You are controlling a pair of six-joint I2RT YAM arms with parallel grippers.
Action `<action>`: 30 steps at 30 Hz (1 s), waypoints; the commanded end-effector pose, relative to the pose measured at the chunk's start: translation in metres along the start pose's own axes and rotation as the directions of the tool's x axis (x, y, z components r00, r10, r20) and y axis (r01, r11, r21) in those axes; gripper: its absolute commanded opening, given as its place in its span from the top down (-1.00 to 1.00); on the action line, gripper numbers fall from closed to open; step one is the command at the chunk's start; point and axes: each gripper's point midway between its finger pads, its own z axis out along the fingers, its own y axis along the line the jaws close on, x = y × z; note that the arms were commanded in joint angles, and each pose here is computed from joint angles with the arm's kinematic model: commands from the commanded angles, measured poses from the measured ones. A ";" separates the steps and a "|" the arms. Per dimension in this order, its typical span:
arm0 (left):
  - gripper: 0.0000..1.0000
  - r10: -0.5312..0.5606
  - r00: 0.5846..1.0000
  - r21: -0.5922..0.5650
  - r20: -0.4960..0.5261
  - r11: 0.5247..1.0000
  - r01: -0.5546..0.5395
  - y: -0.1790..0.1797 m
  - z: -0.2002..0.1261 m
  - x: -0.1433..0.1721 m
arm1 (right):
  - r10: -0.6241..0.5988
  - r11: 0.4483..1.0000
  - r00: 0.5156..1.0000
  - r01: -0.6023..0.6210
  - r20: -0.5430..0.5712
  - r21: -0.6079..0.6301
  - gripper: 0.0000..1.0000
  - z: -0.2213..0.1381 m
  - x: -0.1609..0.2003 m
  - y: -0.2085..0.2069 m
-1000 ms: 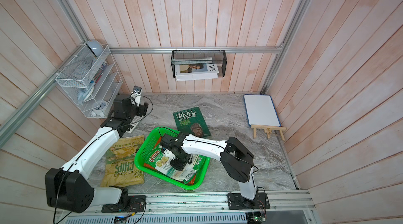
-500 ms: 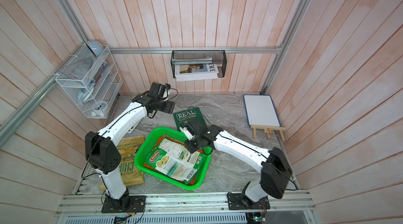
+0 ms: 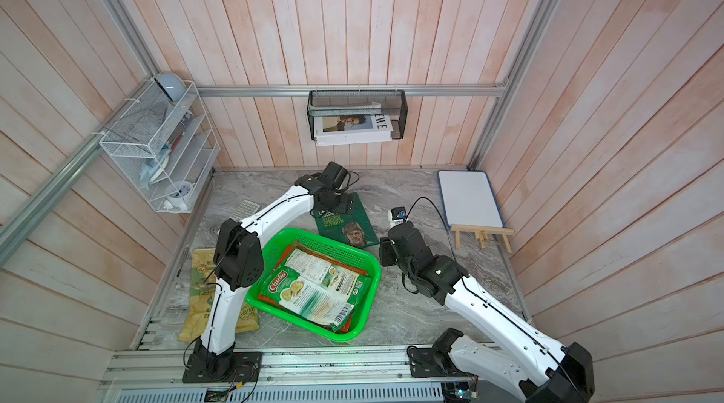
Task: Put the potato chips into the basket
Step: Pick up the potato chip from the center of the board.
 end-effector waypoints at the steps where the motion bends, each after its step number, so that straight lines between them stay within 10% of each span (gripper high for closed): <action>1: -0.83 -0.097 0.994 -0.022 -0.054 0.995 0.096 0.000 0.024 0.011 | 0.023 1.000 1.000 -0.023 -0.003 0.017 0.19 0.010 -0.001 -0.002; 13: -0.88 0.015 0.973 -0.096 -0.229 0.995 -0.038 0.006 0.090 0.065 | -0.065 0.998 0.994 0.063 -0.092 -0.020 0.19 0.029 0.002 0.010; 21: -0.22 0.061 0.954 -0.071 -0.293 0.994 -0.085 0.003 0.110 0.088 | -0.083 0.996 0.989 0.079 -0.123 -0.032 0.19 0.036 0.006 0.015; 26: -0.14 0.064 0.965 -0.092 -0.255 0.992 -0.090 0.006 0.108 0.078 | -0.080 0.996 0.989 0.075 -0.123 -0.044 0.19 0.036 0.003 0.018; 30: 0.46 0.088 0.983 -0.087 -0.163 0.991 -0.103 0.001 0.090 0.049 | -0.086 0.996 0.989 0.081 -0.121 -0.040 0.19 0.035 0.000 0.018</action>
